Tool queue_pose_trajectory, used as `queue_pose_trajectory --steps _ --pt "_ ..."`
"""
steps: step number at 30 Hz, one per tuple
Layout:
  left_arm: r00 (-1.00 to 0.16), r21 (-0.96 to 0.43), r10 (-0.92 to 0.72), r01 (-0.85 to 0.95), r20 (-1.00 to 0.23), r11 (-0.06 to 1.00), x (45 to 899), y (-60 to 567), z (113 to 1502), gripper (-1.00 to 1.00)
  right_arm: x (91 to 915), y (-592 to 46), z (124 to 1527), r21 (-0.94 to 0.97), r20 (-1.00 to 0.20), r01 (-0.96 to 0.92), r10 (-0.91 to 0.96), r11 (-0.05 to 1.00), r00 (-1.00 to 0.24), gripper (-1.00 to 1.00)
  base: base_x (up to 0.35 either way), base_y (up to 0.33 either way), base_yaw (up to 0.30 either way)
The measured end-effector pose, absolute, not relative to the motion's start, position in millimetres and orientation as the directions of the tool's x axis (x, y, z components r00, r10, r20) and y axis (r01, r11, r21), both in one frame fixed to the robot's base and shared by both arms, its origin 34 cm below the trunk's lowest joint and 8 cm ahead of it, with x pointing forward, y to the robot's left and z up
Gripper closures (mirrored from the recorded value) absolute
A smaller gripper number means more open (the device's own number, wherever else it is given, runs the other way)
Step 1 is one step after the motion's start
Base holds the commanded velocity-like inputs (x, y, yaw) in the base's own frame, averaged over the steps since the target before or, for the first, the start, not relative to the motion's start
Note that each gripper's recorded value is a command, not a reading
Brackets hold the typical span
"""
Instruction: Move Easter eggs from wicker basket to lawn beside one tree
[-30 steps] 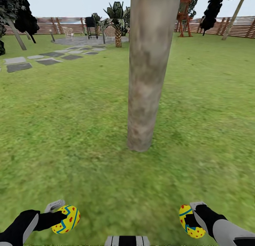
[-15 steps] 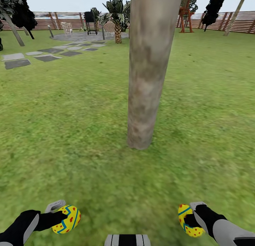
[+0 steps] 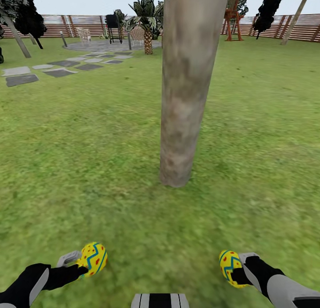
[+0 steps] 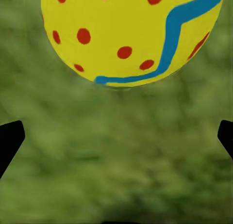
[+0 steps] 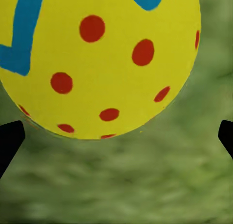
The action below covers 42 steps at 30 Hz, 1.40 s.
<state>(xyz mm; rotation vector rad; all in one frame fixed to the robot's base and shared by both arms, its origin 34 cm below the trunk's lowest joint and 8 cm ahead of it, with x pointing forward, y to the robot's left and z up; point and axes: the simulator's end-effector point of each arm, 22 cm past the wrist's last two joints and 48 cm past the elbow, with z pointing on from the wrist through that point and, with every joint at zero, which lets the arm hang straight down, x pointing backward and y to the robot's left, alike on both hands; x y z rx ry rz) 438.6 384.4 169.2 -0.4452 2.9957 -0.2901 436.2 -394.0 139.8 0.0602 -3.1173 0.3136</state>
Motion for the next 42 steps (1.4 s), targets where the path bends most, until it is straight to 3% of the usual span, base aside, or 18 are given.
queue_pose_trajectory --steps 15,33,42 --pt "-0.953 -0.238 -0.293 -0.267 -0.082 0.934 446 360 174 -1.0 445 -394 149 -0.199 -0.013 -0.034 -0.037 0.979 -0.999 -1.0 0.0 0.0 0.0" --pt "-0.945 -0.261 -0.29 -0.246 -0.148 0.934 469 354 202 -1.0 469 -390 178 -0.197 -0.084 -0.022 -0.04 0.98 -0.996 -1.0 -0.289 -0.036 0.0" --pt "-0.94 -0.273 -0.29 -0.235 -0.182 0.933 480 351 217 -1.0 481 -389 193 -0.197 -0.121 -0.016 -0.04 0.98 -0.992 -1.0 -0.104 -0.001 0.0"
